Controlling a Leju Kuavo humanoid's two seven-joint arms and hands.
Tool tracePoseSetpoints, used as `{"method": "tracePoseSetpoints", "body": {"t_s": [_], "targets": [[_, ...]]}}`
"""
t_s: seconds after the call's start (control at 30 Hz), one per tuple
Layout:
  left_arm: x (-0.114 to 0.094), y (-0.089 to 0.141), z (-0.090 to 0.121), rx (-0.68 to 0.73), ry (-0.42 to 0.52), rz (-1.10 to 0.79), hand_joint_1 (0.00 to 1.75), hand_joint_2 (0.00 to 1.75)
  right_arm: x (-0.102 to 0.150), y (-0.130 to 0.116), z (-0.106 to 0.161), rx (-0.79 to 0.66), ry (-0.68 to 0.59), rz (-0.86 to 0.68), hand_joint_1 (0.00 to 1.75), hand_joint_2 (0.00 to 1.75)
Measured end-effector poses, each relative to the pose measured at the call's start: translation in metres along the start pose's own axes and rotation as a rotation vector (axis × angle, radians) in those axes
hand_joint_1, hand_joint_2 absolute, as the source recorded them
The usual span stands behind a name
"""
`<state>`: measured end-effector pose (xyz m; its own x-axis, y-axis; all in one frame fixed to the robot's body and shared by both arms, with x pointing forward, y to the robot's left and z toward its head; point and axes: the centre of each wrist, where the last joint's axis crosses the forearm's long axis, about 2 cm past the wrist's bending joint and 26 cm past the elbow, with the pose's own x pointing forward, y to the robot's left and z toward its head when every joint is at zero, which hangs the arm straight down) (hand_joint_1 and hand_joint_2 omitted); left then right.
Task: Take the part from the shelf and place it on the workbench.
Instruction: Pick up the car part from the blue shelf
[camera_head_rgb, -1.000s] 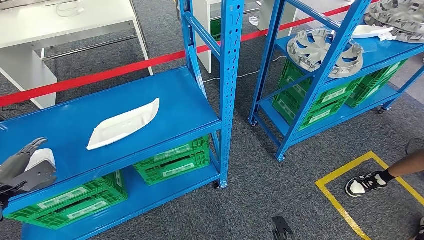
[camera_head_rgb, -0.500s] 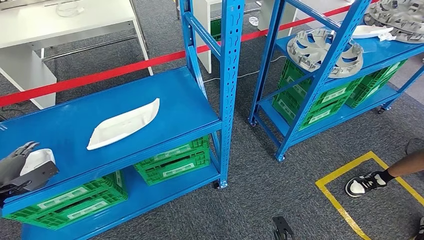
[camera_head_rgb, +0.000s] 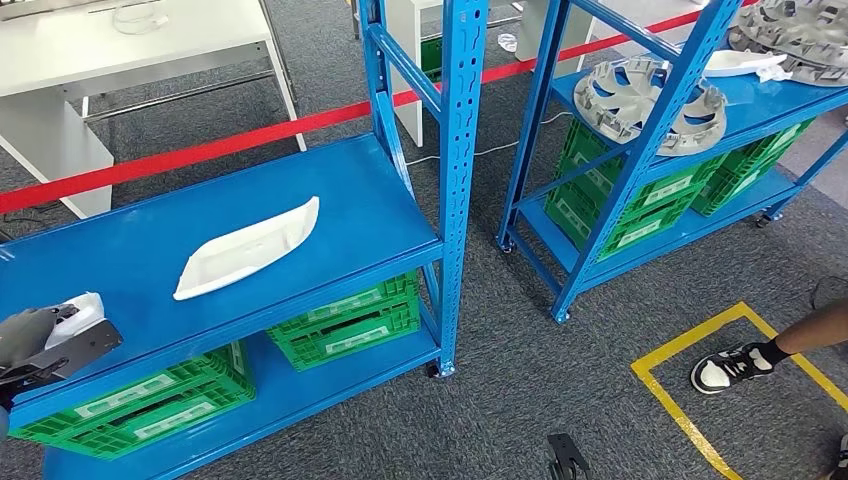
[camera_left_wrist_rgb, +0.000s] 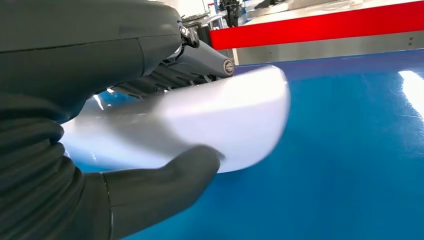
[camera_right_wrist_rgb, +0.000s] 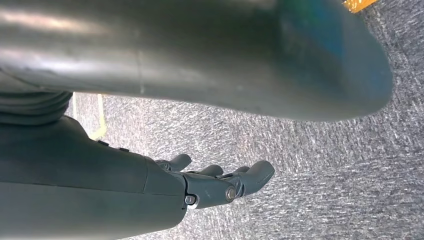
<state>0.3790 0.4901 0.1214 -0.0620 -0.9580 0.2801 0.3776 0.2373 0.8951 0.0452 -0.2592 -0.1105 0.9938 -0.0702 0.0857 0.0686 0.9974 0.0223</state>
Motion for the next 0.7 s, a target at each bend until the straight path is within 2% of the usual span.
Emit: {"method": "tracePoseSetpoints", "body": {"t_s": [0.53, 0.6, 0.7], "targets": [[0.002, -0.002, -0.001, 0.052, 0.003, -0.037, 1.75, 1.75, 0.0, 0.0, 0.0, 0.004, -0.01, -0.001, 0.0, 0.0], [0.002, -0.005, 0.0, 0.083, -0.006, -0.057, 1.75, 1.75, 0.0, 0.0, 0.0, 0.004, -0.01, -0.001, 0.0, 0.0], [0.005, -0.012, 0.001, 0.205, -0.047, -0.088, 1.75, 1.75, 0.0, 0.0, 0.0, 0.002, -0.01, -0.001, 0.0, 0.0]]}}
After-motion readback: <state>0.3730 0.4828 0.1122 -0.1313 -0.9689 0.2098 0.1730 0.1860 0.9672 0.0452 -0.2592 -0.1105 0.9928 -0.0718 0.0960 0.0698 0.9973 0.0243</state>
